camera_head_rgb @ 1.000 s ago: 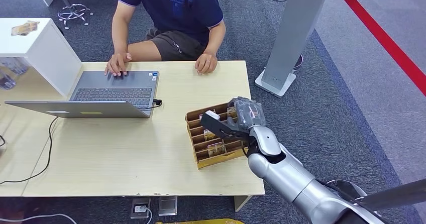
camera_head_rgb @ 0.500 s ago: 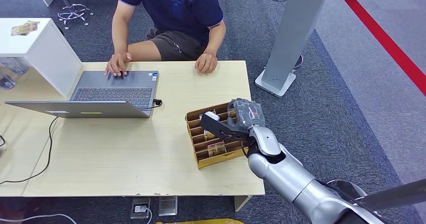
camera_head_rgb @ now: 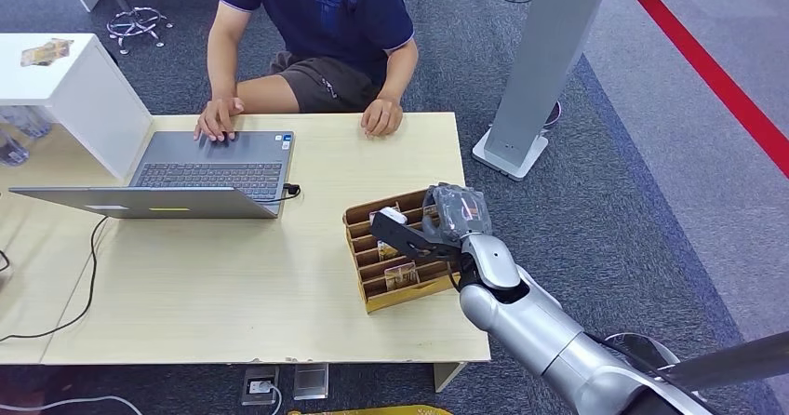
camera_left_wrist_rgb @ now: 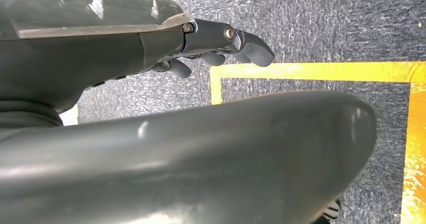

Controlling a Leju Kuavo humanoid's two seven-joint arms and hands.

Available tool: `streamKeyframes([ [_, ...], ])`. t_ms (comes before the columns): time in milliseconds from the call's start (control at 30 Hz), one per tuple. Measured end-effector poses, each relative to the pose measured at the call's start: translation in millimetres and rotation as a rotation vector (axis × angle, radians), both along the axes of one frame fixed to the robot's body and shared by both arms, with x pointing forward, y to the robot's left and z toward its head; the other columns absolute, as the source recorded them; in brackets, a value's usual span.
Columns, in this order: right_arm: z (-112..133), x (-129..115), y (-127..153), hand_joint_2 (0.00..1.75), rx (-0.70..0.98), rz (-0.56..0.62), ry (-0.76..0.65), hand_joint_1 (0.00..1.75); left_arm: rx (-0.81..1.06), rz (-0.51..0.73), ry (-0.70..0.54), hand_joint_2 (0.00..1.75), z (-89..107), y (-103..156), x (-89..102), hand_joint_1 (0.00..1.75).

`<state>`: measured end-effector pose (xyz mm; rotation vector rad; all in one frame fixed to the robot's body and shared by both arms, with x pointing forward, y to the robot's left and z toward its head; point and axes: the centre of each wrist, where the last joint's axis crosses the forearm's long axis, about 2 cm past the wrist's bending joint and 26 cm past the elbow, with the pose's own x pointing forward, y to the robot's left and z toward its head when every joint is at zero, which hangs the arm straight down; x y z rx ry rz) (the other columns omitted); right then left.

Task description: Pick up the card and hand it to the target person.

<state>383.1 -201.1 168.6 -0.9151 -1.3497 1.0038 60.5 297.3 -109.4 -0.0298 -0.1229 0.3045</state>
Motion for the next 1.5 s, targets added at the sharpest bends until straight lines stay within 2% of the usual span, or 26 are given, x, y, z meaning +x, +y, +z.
streamKeyframes([
  [367,-0.7,-0.6,-0.9,1.75,0.001,0.002,-0.016,1.66,0.005,-0.001,0.003,0.00,0.0,0.1,-0.2,0.00],
  [733,-0.8,-3.2,-4.1,1.75,0.005,-0.014,-0.018,1.66,0.013,-0.025,0.000,0.00,0.0,0.6,-0.2,0.00],
  [933,3.6,-8.1,-3.3,1.75,0.025,0.024,-0.065,1.66,0.016,-0.016,-0.009,0.00,-0.1,1.0,-0.6,0.00],
  [1100,21.9,-9.3,3.1,1.75,0.044,0.085,-0.141,1.66,0.015,-0.015,-0.012,0.00,-0.1,0.9,-0.7,0.00],
  [1500,93.5,11.1,32.8,1.75,0.039,0.311,-0.310,1.66,0.009,-0.024,-0.024,0.00,0.1,0.7,0.4,0.00],
])
